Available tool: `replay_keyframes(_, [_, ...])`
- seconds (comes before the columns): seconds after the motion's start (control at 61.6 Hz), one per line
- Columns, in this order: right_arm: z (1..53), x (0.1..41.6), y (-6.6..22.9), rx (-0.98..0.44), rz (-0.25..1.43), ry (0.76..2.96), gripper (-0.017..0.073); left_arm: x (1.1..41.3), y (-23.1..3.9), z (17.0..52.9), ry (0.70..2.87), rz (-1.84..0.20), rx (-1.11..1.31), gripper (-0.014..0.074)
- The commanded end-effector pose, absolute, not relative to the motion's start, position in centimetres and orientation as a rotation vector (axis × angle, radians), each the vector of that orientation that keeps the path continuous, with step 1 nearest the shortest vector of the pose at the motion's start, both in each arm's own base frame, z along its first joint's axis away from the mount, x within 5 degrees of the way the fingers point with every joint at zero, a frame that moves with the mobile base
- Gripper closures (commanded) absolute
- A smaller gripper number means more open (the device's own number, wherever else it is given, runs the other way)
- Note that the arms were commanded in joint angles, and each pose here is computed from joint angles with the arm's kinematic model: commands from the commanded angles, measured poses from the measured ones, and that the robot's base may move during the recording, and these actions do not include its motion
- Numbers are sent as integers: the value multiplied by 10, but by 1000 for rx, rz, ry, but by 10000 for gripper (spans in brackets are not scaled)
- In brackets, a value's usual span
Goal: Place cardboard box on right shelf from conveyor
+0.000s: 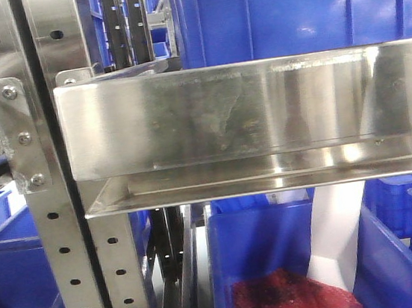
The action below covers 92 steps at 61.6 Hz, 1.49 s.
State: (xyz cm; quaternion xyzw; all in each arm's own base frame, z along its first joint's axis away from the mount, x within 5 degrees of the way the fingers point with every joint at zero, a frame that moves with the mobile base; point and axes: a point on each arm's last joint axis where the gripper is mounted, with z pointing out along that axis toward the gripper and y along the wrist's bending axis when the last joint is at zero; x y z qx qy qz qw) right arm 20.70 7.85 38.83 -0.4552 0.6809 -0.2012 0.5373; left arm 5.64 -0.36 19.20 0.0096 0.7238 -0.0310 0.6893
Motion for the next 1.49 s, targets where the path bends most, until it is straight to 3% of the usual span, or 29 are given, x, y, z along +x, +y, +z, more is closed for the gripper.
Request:
replay_keyframes(0.0, [406, 204, 80, -1048, -453, 1543, 358, 56, -3, 198, 1530, -72, 12, 710])
replay_keyframes(0.325, [388, 207, 82, -1183, -429, 1655, 358, 56, -3, 198, 1530, -72, 12, 710])
replay_keyframes(0.828, [371, 240, 84, -1443, -685, 1500, 360, 56, -3, 198, 1530, -72, 12, 710])
replay_keyframes(1.218, [371, 241, 84, -1439, -688, 1496, 350, 56, -3, 198, 1530, -72, 12, 710])
replay_keyframes(1.315, [372, 241, 86, -1341, -600, 1545, 255, 56, -3, 198, 1530, -72, 12, 709])
replay_keyframes(1.429, [373, 241, 87, -1203, -495, 1618, -62, 56, -3, 198, 1530, -72, 12, 710])
replay_keyframes(1.478, [373, 241, 87, -1174, -478, 1629, -38, 56, -3, 198, 1530, -72, 12, 710])
